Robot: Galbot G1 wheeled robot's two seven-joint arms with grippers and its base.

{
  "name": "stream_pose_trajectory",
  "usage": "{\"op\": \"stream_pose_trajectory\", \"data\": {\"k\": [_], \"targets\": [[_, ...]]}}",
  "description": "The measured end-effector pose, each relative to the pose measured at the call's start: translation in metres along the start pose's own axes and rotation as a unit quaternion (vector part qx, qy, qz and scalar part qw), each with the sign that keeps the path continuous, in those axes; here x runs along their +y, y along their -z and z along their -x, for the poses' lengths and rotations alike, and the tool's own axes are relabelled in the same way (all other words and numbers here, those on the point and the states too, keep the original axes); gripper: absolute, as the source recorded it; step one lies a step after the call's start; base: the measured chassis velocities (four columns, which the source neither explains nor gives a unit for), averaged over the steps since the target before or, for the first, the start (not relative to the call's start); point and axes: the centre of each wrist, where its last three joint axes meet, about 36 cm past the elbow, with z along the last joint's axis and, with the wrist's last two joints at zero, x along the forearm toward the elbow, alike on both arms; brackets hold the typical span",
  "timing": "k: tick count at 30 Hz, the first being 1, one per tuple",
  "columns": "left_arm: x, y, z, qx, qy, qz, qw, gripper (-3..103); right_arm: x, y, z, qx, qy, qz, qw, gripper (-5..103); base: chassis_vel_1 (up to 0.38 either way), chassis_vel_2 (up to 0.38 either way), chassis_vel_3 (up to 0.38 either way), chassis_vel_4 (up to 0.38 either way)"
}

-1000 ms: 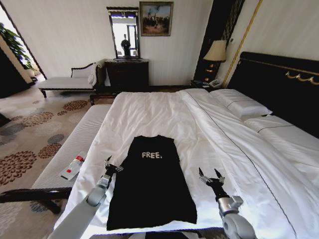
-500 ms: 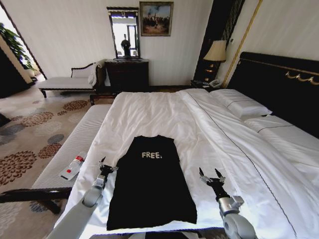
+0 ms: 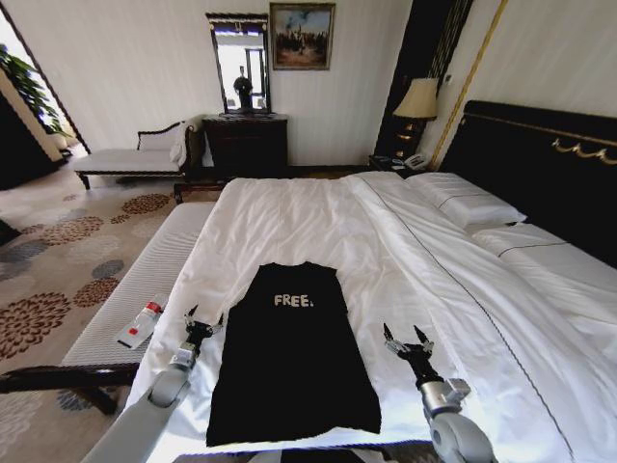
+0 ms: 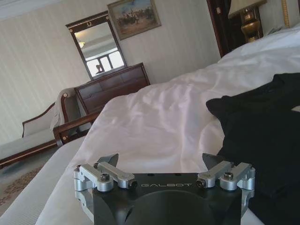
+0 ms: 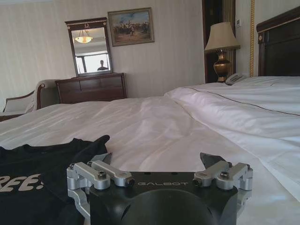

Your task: Fold the clothes on the bed.

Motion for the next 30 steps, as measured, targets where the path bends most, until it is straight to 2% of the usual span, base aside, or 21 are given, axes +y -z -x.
{"op": "stream_pose_trajectory", "data": {"k": [7,17,22,24,30], "targets": [[-0.003,0.025,0.015,-0.017,-0.011,-0.016,0.9997,102,0.003,0.0,0.0,0.0,0.003,0.001,1.0,100,0.0,0.0,0.0,0.0],[-0.043,0.061,0.075,-0.035,-0.06,-0.029,0.9972,99,0.0,0.001,-0.005,0.0,0.0,-0.005,1.0,100,0.0,0.0,0.0,0.0],[-0.063,0.075,0.121,-0.025,-0.068,-0.054,0.9959,98,-0.004,0.002,-0.006,-0.001,-0.005,-0.006,1.0,100,0.0,0.0,0.0,0.0],[-0.066,0.075,0.126,-0.021,-0.071,-0.053,0.9958,98,-0.005,0.003,-0.006,-0.002,-0.007,-0.006,1.0,100,0.0,0.0,0.0,0.0],[-0.076,0.064,0.141,-0.01,-0.091,-0.023,0.9955,98,-0.008,0.001,-0.004,-0.001,-0.009,-0.005,1.0,100,0.0,0.0,0.0,0.0]]}}
